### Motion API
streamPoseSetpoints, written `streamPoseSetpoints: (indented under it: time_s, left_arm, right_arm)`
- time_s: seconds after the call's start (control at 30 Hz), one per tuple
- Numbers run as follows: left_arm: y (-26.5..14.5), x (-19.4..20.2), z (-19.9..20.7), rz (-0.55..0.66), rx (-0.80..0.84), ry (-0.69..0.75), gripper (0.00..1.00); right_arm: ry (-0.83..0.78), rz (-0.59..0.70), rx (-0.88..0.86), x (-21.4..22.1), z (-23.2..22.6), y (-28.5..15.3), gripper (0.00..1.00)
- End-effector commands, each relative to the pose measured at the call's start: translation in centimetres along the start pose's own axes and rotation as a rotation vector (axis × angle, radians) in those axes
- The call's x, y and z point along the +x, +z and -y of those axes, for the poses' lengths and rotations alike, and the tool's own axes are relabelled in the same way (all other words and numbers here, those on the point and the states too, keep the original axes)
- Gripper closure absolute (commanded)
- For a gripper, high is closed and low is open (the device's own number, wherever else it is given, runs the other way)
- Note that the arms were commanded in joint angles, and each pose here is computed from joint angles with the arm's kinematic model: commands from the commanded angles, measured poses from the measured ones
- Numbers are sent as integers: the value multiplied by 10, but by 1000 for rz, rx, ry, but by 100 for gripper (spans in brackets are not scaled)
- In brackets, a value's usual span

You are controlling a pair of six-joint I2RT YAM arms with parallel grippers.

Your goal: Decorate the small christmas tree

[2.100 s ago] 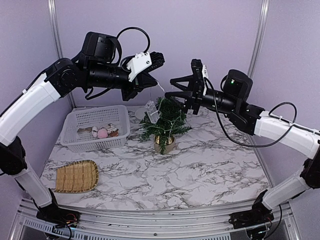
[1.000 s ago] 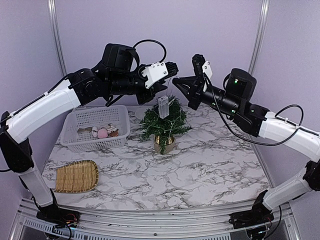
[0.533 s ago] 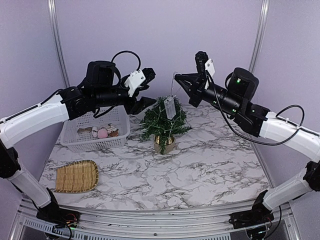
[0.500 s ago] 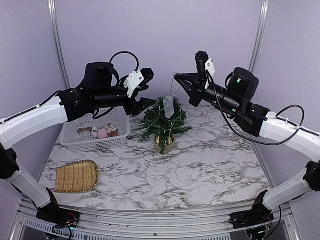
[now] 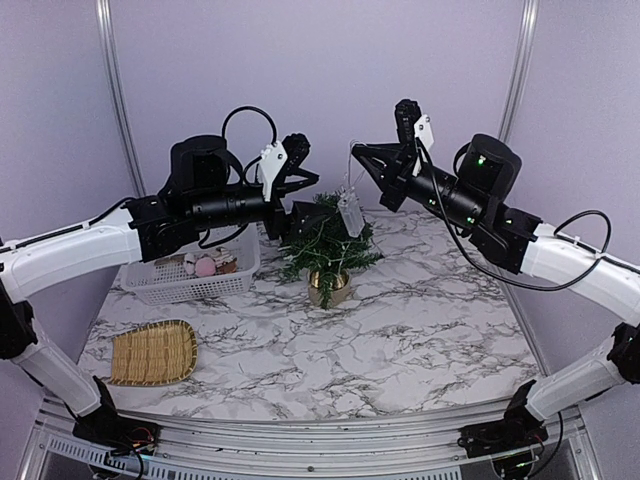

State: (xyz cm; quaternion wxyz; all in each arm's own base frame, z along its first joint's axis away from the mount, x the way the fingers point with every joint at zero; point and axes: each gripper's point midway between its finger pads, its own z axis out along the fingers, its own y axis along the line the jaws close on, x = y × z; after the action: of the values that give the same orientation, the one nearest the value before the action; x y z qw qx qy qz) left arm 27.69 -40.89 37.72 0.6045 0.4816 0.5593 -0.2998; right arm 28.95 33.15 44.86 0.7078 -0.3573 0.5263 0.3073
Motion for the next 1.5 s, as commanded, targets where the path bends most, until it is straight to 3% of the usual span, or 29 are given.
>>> streamPoseSetpoints:
  time_s: [0.0,0.13,0.27,0.63,0.73,0.87,1.23,1.47]
  left_arm:
    - [13,-6,11,48,37,-44,23]
    - [23,-3,15,53,19,-77,23]
    - [35,4,16,44,-6,-113,31]
    - [31,4,-8,36,-143,-117,72]
    - [27,2,-12,38,-171,-114,74]
    - [29,2,-12,39,-169,-122,63]
    - [39,-10,0,89,-73,-140,63]
    - [33,-16,-1,101,-81,-116,83]
  right_arm:
    - [-9,80,27,-31,7,-6,100]
    - [-9,83,25,-31,6,-5,100]
    - [-9,85,22,-32,6,-5,100]
    - [-17,79,49,-29,9,-13,100]
    - [-16,80,56,-27,9,-16,100]
    - [-15,83,48,-28,8,-16,100]
    - [-15,81,45,-27,7,-15,100]
    - [-17,79,56,-27,9,-18,100]
